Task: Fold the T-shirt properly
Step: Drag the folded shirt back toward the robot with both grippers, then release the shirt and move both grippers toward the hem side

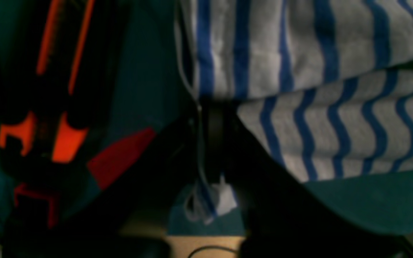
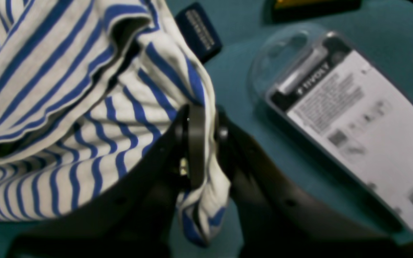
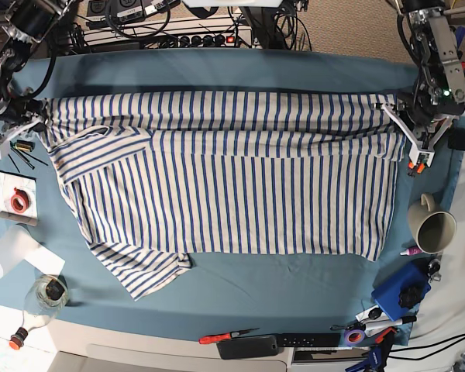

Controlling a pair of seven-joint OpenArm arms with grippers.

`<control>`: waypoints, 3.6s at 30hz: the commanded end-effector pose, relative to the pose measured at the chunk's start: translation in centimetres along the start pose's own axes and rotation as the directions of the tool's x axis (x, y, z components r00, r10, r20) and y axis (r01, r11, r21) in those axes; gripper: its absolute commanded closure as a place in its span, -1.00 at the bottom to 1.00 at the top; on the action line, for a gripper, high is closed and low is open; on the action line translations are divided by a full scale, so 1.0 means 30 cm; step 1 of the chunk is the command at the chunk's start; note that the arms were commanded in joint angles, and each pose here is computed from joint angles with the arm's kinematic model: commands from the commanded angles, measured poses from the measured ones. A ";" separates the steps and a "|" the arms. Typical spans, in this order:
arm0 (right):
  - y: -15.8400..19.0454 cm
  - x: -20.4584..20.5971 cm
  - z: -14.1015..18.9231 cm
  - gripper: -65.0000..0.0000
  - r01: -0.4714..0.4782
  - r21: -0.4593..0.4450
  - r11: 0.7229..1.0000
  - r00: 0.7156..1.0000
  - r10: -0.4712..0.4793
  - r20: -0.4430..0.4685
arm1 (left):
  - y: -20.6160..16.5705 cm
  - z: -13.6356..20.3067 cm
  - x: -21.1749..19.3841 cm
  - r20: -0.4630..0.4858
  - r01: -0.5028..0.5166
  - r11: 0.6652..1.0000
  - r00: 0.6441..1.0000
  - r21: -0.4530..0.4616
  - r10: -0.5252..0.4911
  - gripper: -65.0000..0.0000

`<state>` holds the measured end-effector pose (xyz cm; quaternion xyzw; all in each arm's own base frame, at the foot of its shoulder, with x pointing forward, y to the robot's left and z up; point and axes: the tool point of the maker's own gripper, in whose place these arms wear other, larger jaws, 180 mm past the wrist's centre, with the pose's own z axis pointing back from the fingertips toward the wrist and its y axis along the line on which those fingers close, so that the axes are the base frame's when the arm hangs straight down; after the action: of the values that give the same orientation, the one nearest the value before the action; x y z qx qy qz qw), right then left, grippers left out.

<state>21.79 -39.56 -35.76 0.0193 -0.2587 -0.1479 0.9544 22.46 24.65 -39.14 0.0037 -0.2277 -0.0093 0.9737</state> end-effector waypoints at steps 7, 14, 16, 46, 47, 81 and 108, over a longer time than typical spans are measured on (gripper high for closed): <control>-0.055 -0.004 0.055 1.00 -0.049 -0.092 0.995 0.999 0.050 0.010 | 0.043 0.043 0.004 0.017 0.026 0.998 0.999 0.057 -0.027 1.00; -0.065 -0.030 0.055 1.00 -0.044 -0.099 0.994 0.999 0.043 -0.006 | 0.044 0.043 -0.003 0.009 0.026 0.998 1.000 0.058 -0.027 1.00; -0.066 -0.026 0.055 1.00 -0.042 -0.100 0.994 0.999 0.042 0.000 | 0.043 0.042 -0.014 0.002 0.027 0.998 1.000 0.057 -0.027 1.00; -0.074 -0.059 0.066 0.39 -0.092 -0.105 0.990 0.994 0.085 -0.072 | 0.106 0.134 0.075 0.107 0.072 0.972 0.989 0.225 -0.098 0.31; -0.076 -0.061 0.067 0.32 -0.093 -0.108 0.990 0.994 0.085 -0.075 | 0.106 0.134 0.073 0.105 0.072 0.972 0.990 0.226 -0.098 0.31; -0.107 0.310 0.357 0.20 -0.052 -0.260 0.964 0.906 0.155 0.394 | 0.073 0.236 0.338 0.446 -0.032 0.980 0.893 0.194 -0.060 0.31; 0.128 0.583 0.094 0.20 -0.186 -0.210 0.960 0.883 0.257 0.394 | -0.025 0.155 0.607 0.625 0.023 0.992 0.778 -0.121 0.058 0.31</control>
<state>35.05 -40.13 -26.82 -0.1082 -0.4139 -0.0654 0.9015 35.97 23.35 -28.84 -0.0606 -0.5099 -0.0131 0.8580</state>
